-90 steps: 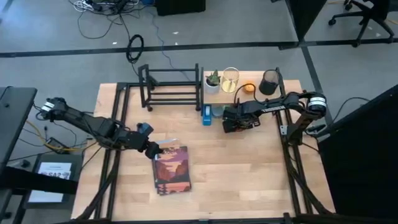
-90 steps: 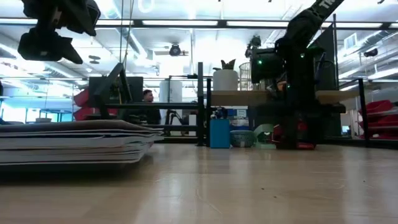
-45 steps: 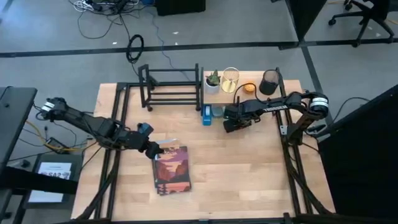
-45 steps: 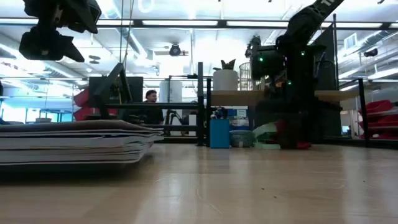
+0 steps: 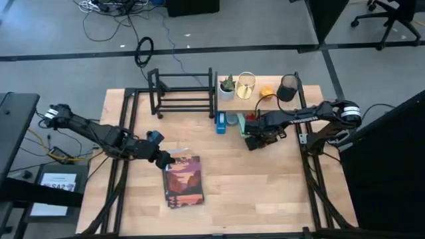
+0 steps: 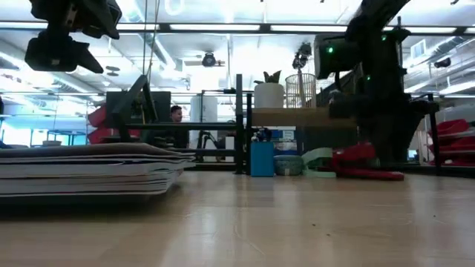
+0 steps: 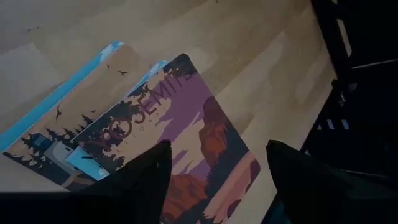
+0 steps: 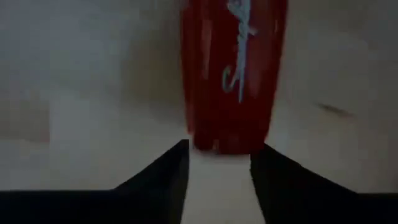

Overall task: Stock shelves
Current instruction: Remove the red stapler from under the shelf

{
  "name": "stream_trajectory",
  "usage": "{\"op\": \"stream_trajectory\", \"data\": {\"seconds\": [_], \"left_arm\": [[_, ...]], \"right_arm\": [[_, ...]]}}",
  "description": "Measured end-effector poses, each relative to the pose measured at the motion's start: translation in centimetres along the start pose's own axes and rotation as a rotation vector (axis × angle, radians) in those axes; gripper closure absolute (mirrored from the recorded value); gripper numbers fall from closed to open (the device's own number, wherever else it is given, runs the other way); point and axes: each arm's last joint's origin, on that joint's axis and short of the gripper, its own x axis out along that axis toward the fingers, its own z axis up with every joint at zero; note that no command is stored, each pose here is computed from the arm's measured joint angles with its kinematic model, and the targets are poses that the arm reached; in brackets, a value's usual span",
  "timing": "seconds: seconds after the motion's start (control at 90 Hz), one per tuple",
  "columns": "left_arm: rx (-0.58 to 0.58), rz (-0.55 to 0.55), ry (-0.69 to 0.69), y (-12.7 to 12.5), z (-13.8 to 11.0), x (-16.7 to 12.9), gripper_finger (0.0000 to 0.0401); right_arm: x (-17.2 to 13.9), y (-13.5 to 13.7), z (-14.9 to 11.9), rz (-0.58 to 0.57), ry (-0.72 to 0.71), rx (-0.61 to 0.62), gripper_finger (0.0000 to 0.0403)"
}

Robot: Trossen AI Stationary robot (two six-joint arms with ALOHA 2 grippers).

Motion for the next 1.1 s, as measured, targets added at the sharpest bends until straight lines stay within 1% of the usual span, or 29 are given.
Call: {"op": "stream_trajectory", "data": {"seconds": [0.156, 0.256, 0.311, 0.378, 0.467, 0.533, 0.6, 0.789, 0.933, 1.011, 1.033, 1.067, 1.1], "left_arm": [[0.0, 0.0, 0.001, 0.0, 0.0, 0.0, 0.016], [0.0, -0.001, 0.0, 0.0, 0.0, 0.0, 0.016], [-0.001, -0.005, -0.001, -0.1, 0.0, 0.0, 0.016], [-0.001, -0.005, -0.001, -0.1, 0.0, 0.0, 0.016], [-0.001, -0.005, -0.001, -0.1, 0.0, 0.0, 0.016], [-0.001, -0.005, -0.001, -0.1, 0.0, 0.0, 0.016], [-0.001, -0.006, -0.001, -0.1, 0.0, 0.0, 0.016], [-0.007, -0.03, -0.007, -0.3, 0.1, 0.0, 0.016], [-0.01, -0.046, -0.012, -0.4, 0.1, 0.0, 0.016], [-0.01, -0.045, -0.011, -0.4, 0.1, 0.0, 0.016], [-0.01, -0.045, -0.011, -0.4, 0.1, 0.0, 0.016], [-0.01, -0.045, -0.011, -0.4, 0.1, 0.0, 0.016], [-0.01, -0.044, -0.01, -0.4, 0.1, 0.0, 0.016]], "right_arm": [[-0.7, -0.1, 0.2, 0.046, -0.027, -0.004, 0.0192], [-0.9, -0.3, 0.9, 0.063, -0.052, 0.014, 0.0153], [-0.7, -0.5, 1.4, 0.052, -0.061, 0.017, 0.0135], [-0.1, -0.6, 2.4, 0.034, -0.061, 0.015, 0.0122], [1.0, -0.5, 3.7, 0.012, -0.07, 0.004, 0.012], [2.0, -0.4, 4.4, -0.006, -0.059, 0.004, 0.013], [2.9, -0.3, 5.0, -0.008, -0.045, -0.011, 0.0153], [4.0, 0.0, 5.4, -0.008, 0.025, -0.068, 0.0254], [3.4, -0.1, 4.9, 0.003, 0.036, -0.102, 0.0256], [2.8, -0.4, 4.0, 0.008, 0.084, -0.117, 0.0257], [2.3, -0.5, 3.8, 0.017, 0.101, -0.115, 0.0267], [1.9, -0.8, 3.2, 0.028, 0.138, -0.109, 0.0302], [1.5, -0.9, 2.7, 0.037, 0.166, -0.107, 0.0306]]}}
